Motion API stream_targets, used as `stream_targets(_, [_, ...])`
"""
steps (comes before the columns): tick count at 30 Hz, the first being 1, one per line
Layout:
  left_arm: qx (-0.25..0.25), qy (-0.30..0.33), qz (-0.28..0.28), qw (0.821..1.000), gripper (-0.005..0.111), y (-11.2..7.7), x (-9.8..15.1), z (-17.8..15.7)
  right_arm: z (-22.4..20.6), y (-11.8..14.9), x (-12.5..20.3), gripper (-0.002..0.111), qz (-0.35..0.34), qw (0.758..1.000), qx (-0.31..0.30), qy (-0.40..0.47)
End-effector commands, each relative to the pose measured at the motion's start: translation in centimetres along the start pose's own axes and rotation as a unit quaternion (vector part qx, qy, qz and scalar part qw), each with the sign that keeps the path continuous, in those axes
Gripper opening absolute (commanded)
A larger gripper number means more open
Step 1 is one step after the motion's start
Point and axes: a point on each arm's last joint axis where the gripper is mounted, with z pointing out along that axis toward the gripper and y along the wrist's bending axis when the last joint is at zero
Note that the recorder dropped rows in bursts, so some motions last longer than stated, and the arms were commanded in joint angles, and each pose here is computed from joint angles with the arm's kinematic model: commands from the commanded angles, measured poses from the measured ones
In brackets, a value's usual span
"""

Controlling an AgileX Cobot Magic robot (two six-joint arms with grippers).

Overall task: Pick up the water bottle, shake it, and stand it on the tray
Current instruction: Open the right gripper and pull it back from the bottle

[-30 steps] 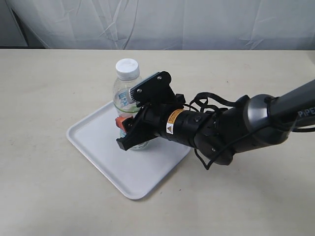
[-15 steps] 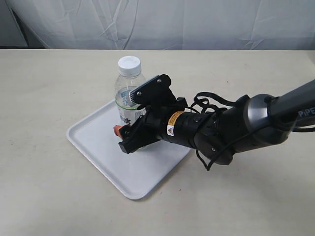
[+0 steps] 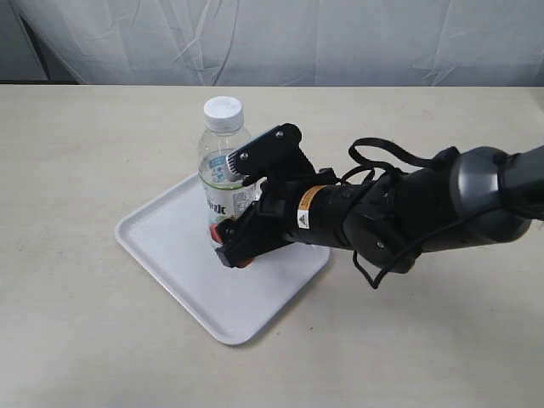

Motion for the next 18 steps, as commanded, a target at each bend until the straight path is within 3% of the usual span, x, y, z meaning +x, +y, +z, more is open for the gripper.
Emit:
stream_targets(1, [0.000,0.000,-0.002,1.000,0.000,0.0,0.1,0.0,-1.0,-0.1,-0.2,0.088,0.001,0.999,0.005,0.036])
stream_targets(10, [0.000,0.000,-0.002,1.000,0.000,0.0,0.1,0.0,-1.9,-0.3,1.3,0.084,-0.009,0.990,0.012,0.141])
stream_targets(13, [0.000,0.000,-0.002,1.000,0.000,0.0,0.1,0.0,-2.5,-0.3,1.7,0.058,-0.012,0.984,0.015,0.178])
stream_targets(17, [0.000,0.000,-0.003,1.000,0.000,0.0,0.1,0.0,-4.1,-0.5,2.1,0.004,-0.009,0.970,0.022,0.240])
stream_targets(18, [0.000,0.000,-0.003,1.000,0.000,0.0,0.1,0.0,-4.5,-0.5,2.2,0.001,-0.007,0.967,0.024,0.253])
